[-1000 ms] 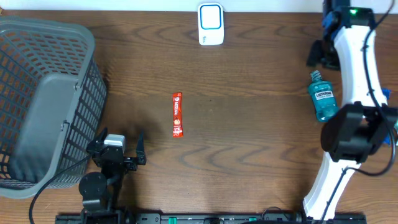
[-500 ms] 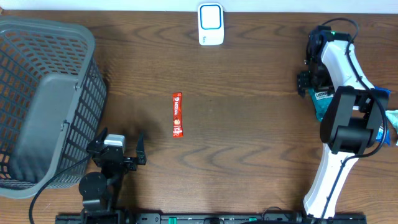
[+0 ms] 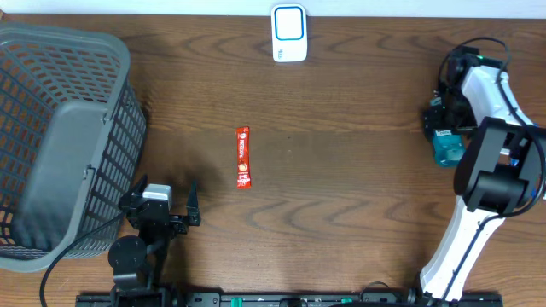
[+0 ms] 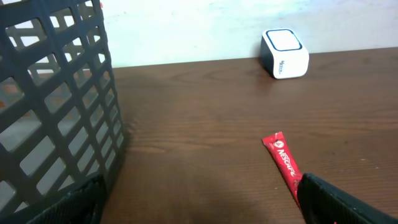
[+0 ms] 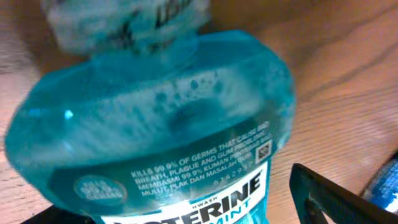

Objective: Scan the item barcode
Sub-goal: 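Carry the Listerine bottle to the right table edge and lower it, then open the right gripper and lift away from the bottle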

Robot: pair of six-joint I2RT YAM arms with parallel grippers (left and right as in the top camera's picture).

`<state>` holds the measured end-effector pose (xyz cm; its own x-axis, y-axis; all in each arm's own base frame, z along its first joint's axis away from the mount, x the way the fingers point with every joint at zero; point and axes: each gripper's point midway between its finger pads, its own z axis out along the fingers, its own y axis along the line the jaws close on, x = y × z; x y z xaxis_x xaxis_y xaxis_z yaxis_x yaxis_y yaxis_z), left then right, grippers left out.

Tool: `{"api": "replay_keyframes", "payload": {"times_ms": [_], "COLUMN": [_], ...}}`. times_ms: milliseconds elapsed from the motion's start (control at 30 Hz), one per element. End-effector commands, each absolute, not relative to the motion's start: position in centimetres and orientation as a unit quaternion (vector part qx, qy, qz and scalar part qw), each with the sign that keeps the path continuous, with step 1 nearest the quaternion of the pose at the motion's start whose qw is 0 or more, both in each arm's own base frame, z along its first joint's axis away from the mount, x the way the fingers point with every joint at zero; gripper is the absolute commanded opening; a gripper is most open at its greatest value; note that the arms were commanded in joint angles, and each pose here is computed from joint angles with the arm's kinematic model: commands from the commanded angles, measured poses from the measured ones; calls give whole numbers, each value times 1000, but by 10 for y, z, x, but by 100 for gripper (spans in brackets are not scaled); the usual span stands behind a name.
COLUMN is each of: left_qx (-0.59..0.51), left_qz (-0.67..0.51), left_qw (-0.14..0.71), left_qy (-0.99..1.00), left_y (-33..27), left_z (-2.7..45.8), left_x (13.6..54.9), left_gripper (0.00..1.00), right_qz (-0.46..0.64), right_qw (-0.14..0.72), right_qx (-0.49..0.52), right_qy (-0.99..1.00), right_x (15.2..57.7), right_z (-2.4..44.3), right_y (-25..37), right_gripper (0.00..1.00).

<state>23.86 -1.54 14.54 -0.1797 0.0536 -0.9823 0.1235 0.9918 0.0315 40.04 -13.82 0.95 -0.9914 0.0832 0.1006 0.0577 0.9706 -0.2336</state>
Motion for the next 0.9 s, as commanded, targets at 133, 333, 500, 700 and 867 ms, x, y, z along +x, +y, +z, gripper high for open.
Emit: {"api": "replay_keyframes", "payload": {"times_ms": [133,333,500,700,867], "left_qx": [64,64,64,64,64], "left_qz": [-29,-29,-29,-29,-29], "left_qw": [623,623,623,623,623], "left_qy": [779,779,779,779,779], "left_y": [-17,-17,-17,-17,-17], "left_z": [133,133,133,133,133], "left_x": [237,237,237,237,237], "left_gripper": [98,98,98,98,98], "right_qz": [70,72,78,95,97], "right_qw": [59,48,32,20,12], "right_qx": [-40,-74,-111,-152,-199], "right_qy": [-995,-994,-990,-984,-975], "right_x": [386,382,385,377,363], "right_z": [-12,-25,-24,-24,-24], "right_y": [-148,-157,-173,-211,-245], "right_gripper": [67,43,40,46,45]}}
